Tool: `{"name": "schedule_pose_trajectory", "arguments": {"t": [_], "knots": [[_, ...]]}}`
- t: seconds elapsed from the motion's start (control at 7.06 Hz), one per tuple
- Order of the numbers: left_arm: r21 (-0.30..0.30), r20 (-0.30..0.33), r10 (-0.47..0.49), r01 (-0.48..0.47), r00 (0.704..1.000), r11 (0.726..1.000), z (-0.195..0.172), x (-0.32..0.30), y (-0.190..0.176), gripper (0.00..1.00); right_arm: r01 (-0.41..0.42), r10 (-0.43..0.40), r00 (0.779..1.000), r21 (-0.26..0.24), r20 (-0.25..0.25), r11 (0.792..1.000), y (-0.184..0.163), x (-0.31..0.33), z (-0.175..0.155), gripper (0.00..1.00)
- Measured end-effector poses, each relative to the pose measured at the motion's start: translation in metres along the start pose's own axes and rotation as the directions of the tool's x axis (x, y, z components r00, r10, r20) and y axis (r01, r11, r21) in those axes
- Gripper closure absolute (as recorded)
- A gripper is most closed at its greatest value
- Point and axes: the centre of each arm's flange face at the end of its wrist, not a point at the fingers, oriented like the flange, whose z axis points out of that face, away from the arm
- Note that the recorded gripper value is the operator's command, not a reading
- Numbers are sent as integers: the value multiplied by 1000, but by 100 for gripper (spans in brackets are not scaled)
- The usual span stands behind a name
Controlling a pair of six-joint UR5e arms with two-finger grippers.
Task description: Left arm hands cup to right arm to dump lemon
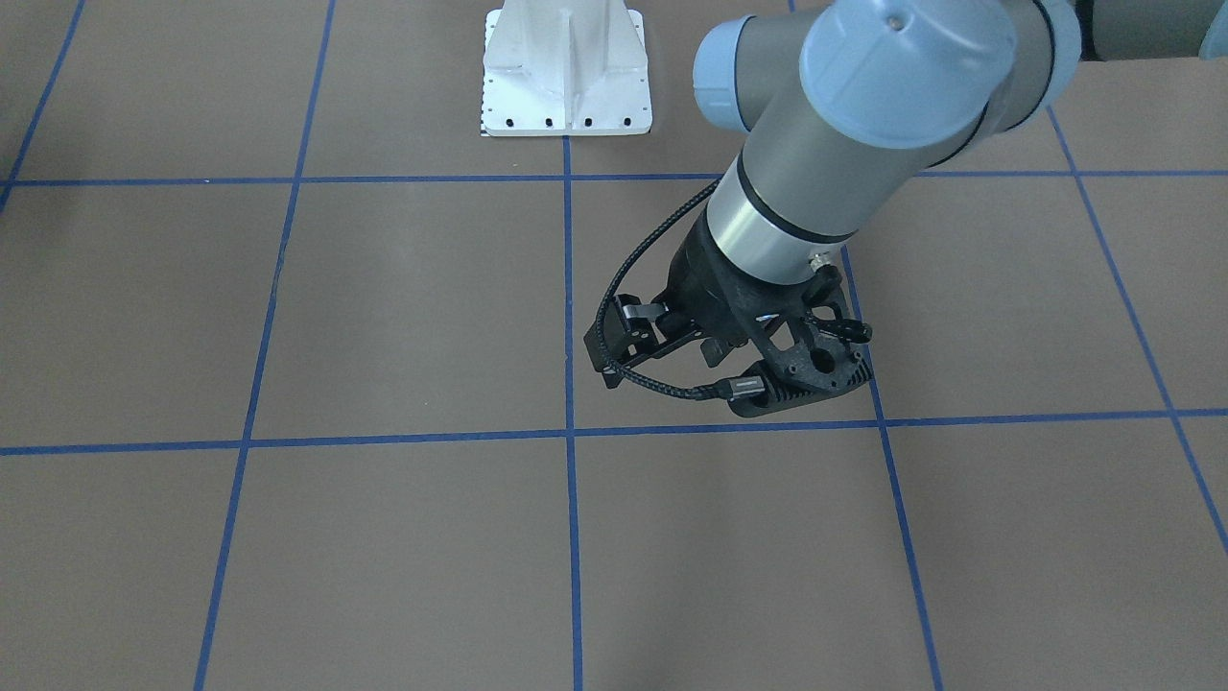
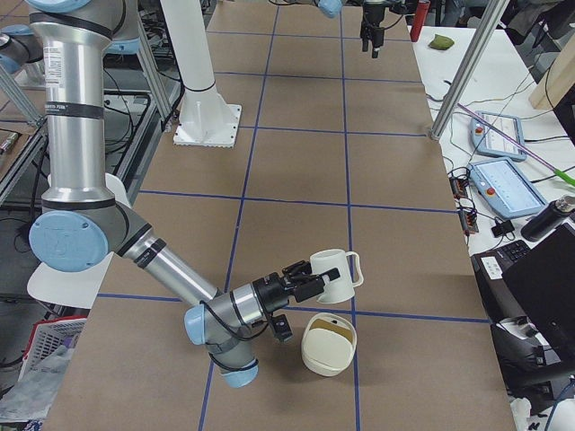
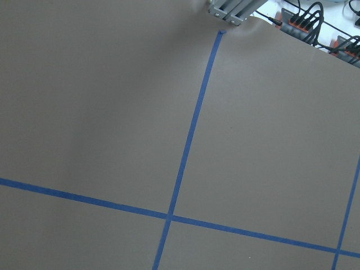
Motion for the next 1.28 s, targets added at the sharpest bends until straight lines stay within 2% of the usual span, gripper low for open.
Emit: {"name": "schedule_pose_trajectory", "arguments": {"t": [0.42, 0.71, 0.99, 1.28], "knots": [[0, 0, 0, 0, 1000, 1000, 0, 1, 0, 0, 29, -29, 1000, -11, 3, 1000, 1, -1, 7, 100], [-1, 1, 0, 0, 1000, 1000, 1, 0, 0, 0, 123, -123, 992, -39, 8, 992, 7, -2, 15, 100], [-3, 2, -1, 1, 1000, 1000, 2, 0, 0, 0, 257, -256, 966, -69, 17, 964, 14, -2, 23, 100], [-3, 2, -1, 1, 1000, 1000, 2, 0, 1, 0, 365, -364, 931, -88, 28, 927, 20, -2, 28, 100]]}}
